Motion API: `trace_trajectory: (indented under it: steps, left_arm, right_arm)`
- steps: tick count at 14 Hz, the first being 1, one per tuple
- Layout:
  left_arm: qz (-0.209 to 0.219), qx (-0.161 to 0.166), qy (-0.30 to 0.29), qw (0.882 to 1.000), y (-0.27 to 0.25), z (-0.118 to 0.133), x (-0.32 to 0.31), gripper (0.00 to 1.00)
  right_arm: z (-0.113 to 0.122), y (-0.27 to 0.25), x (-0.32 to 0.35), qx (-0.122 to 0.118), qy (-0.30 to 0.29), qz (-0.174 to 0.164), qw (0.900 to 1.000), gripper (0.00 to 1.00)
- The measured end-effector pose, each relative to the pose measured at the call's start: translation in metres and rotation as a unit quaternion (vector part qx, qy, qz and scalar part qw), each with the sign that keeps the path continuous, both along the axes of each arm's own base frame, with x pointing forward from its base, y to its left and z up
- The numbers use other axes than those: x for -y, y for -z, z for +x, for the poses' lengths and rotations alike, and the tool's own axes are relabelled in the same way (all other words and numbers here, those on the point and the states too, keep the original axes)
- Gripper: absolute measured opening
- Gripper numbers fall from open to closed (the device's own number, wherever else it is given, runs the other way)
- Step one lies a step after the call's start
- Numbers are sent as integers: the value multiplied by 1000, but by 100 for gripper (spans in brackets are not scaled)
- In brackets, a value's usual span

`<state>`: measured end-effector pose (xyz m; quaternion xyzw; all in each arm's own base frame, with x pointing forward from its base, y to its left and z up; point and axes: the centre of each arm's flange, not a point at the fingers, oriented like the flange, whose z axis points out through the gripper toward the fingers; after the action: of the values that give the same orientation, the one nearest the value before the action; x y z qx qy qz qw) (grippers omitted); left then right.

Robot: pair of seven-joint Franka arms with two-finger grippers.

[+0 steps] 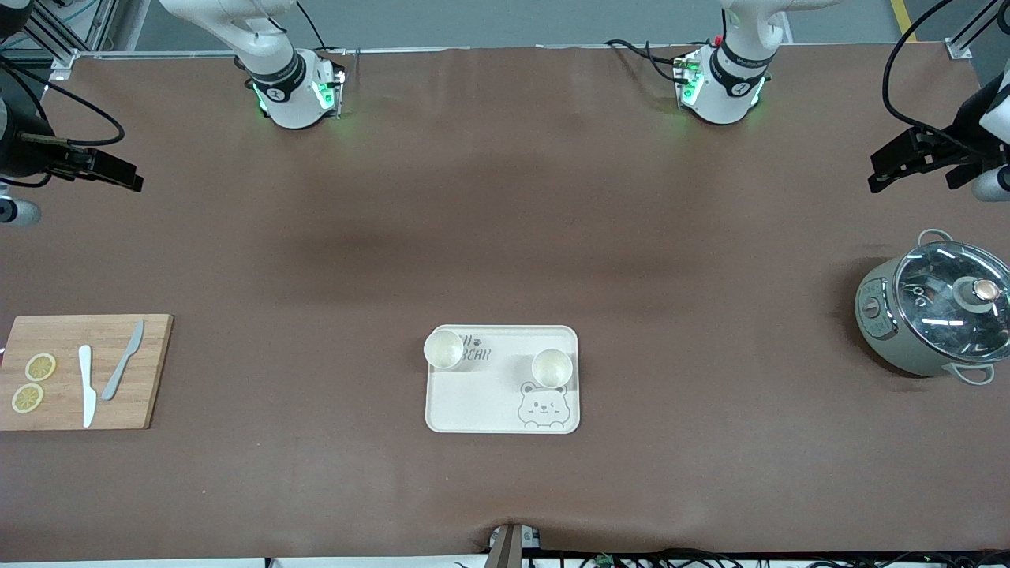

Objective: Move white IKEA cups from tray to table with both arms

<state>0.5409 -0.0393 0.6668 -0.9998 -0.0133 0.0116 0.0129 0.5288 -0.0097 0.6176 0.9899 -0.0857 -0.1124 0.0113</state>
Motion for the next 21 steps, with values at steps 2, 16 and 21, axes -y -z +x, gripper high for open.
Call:
trace_trajectory:
  steps: [2,16,21]
  left_arm:
    - [0,0,-1,1000,0,0,-2,100]
    - [-6,-22,-7,1000,88,55,58,100]
    - [-18,-1,-62,998,160,84,150,100]
  right_arm:
    - [0,0,0,0,0,0,1000,100]
    - [0,2,1,-3,1,0,1000,100]
    - [0,2,1,-3,1,0,1000,100]
